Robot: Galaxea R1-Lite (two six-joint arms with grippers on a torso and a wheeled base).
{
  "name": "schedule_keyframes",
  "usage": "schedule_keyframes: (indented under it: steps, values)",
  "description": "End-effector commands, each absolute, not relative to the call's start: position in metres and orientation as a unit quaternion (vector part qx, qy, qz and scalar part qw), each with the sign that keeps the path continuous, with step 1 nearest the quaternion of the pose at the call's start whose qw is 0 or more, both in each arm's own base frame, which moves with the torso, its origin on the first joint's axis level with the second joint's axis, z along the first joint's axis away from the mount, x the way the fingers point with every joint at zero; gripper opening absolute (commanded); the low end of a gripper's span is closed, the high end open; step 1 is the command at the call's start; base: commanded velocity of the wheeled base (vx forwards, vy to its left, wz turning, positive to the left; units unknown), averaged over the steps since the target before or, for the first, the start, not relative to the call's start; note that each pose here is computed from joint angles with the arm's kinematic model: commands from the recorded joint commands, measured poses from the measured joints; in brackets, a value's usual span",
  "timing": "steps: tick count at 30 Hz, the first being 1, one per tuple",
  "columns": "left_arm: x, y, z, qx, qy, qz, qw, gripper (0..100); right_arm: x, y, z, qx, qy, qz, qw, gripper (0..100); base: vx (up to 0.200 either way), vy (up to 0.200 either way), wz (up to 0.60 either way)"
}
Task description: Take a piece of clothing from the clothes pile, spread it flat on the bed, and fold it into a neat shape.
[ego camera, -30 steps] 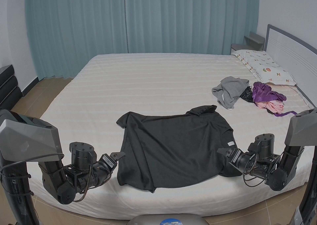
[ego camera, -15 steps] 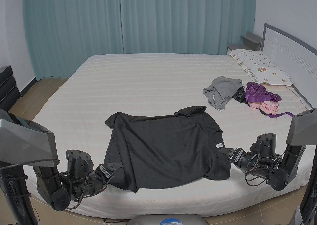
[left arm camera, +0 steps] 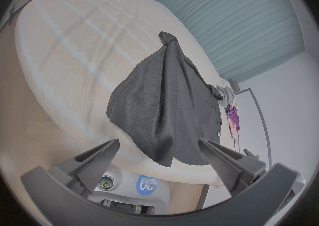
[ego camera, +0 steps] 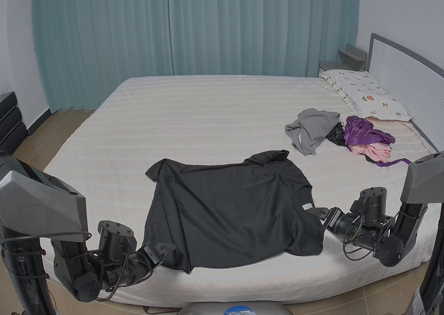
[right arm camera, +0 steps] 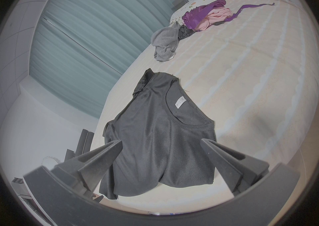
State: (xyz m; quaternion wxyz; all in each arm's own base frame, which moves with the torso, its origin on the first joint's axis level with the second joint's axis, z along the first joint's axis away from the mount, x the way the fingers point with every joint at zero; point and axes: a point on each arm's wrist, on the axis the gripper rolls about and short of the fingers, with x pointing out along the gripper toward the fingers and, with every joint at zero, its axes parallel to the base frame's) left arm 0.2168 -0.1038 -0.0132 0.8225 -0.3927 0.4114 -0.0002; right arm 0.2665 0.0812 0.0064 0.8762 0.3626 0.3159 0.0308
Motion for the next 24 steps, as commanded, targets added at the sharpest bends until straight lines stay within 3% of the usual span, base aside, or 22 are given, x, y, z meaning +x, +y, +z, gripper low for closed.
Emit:
schedule_keyframes:
  steps: [1,9,10,24]
  values:
    - [0.218,-0.104,-0.025,-0.353,0.416,0.014,0.838,100,0.267,0.081,0.005,0.362,0.318,0.029,0.876,100,0.0,0.0,0.0]
    - [0.23,-0.104,-0.041,-0.317,0.396,0.05,0.86,100,0.259,0.079,-0.001,0.357,0.339,0.028,0.87,100,0.0,0.0,0.0]
    - [0.23,-0.102,-0.041,-0.318,0.396,0.053,0.86,0,0.258,0.078,-0.002,0.356,0.345,0.03,0.868,100,0.0,0.0,0.0]
    - [0.238,-0.073,-0.018,-0.326,0.351,0.084,0.874,0,0.26,0.07,-0.026,0.321,0.379,0.013,0.868,100,0.0,0.0,0.0]
